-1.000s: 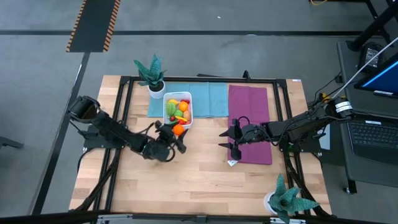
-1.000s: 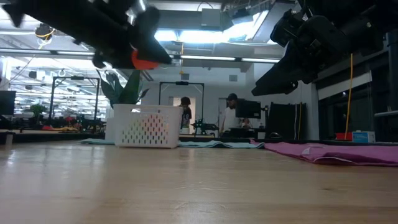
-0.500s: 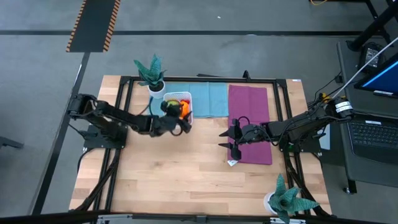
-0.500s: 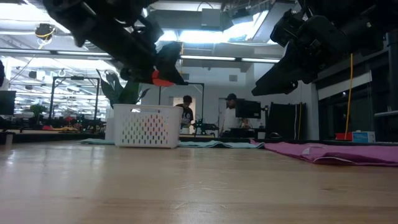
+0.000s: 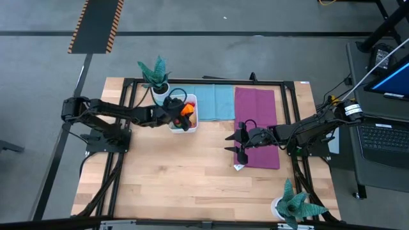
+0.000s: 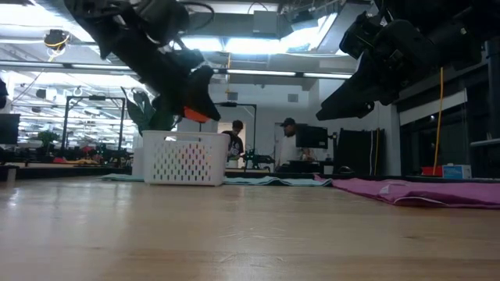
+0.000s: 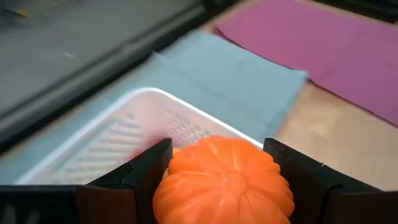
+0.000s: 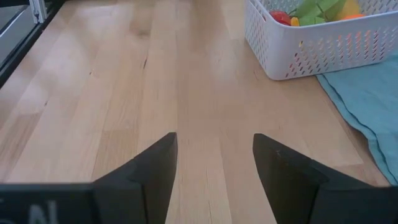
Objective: Pick and placing Produce into tupperware
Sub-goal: Put the orange pumpkin into the white basket
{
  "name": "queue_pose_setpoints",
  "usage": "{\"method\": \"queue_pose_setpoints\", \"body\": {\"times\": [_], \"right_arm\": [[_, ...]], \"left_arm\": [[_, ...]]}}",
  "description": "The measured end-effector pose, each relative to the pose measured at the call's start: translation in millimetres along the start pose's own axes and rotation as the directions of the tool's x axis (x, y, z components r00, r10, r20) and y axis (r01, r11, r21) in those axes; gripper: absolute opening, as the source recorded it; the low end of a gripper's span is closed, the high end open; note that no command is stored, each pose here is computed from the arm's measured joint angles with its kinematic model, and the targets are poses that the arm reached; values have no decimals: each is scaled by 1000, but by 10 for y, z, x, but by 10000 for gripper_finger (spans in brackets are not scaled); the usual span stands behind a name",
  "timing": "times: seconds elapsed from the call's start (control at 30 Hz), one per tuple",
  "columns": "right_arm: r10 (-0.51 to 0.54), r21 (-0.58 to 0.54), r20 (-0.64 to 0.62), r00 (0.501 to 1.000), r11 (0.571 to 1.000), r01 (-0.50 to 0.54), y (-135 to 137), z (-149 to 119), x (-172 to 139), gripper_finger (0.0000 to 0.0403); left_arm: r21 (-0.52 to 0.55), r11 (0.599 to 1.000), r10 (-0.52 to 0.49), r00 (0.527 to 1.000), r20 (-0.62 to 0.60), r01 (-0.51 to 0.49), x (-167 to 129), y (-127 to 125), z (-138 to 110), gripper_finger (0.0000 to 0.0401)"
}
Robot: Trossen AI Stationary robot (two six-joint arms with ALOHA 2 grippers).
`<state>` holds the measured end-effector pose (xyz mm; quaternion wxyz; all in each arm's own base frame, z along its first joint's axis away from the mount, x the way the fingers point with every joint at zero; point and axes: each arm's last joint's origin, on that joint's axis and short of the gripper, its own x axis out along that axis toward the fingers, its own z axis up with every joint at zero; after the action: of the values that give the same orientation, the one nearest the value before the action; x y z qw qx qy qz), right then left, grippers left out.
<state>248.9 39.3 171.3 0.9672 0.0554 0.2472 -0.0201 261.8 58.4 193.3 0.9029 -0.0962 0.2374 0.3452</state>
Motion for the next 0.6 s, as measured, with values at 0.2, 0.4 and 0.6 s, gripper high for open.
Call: {"method": "queue_pose_setpoints", "body": {"times": [0.2,0.4,0.6], "right_arm": [[0,0,-1,1000,1000,0,-1,-1,0,213],[-1,-1,-3,1000,1000,1,-1,-3,0,213],[-1,-2,-3,1000,1000,1,-1,-3,0,213]], "left_arm": [[-31,999,-47,992,-117,43,73,165,-31,231],[19,999,-27,960,-280,33,45,249,144,231],[74,997,-6,952,-307,30,-11,268,389,231]]}}
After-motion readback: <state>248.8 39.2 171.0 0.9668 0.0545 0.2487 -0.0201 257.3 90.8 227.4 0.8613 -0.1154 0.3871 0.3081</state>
